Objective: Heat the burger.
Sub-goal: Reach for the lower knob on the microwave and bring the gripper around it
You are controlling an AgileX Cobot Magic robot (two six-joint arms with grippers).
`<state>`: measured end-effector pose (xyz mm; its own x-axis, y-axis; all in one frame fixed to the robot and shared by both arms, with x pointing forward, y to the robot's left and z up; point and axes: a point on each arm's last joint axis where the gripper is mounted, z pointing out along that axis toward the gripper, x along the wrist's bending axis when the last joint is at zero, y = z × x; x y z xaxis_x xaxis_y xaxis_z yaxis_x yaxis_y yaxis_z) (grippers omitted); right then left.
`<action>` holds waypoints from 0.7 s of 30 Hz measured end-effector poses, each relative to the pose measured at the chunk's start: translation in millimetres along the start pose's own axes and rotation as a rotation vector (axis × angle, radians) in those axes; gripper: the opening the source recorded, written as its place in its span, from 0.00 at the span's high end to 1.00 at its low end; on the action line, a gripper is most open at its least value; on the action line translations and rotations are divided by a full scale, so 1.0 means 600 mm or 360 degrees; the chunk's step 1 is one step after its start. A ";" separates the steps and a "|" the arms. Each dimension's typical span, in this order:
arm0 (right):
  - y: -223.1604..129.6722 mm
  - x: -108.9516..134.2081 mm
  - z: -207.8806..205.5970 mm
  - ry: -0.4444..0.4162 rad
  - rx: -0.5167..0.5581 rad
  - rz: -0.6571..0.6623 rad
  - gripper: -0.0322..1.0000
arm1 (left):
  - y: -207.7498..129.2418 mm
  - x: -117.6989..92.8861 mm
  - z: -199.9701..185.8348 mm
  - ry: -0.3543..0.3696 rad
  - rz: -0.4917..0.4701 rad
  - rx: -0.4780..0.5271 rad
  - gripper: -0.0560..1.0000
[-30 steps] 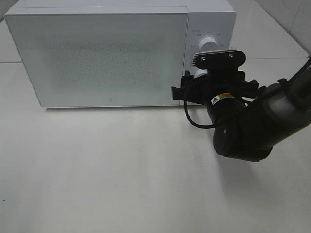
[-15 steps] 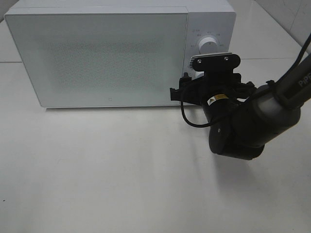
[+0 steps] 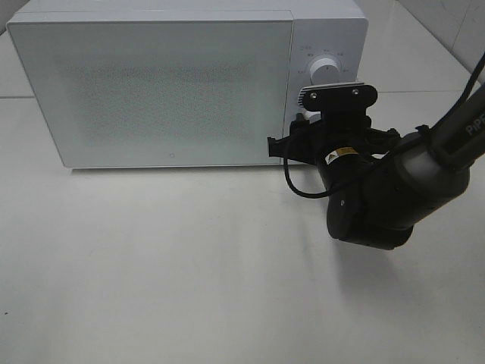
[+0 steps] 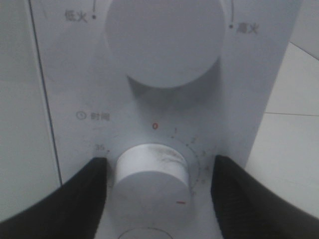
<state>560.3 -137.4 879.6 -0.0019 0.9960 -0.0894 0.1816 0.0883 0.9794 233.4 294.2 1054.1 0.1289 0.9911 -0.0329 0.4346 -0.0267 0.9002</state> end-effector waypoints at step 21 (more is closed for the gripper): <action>0.000 0.002 0.000 0.0024 0.0003 -0.0040 0.55 | 0.000 0.000 0.000 0.0000 0.0000 0.0000 0.04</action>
<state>560.4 -136.3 879.3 -0.0211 0.9936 -0.1112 0.1833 0.1132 0.9765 233.4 294.2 1054.1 0.1289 0.9911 -0.0329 0.4346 -0.0267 0.9002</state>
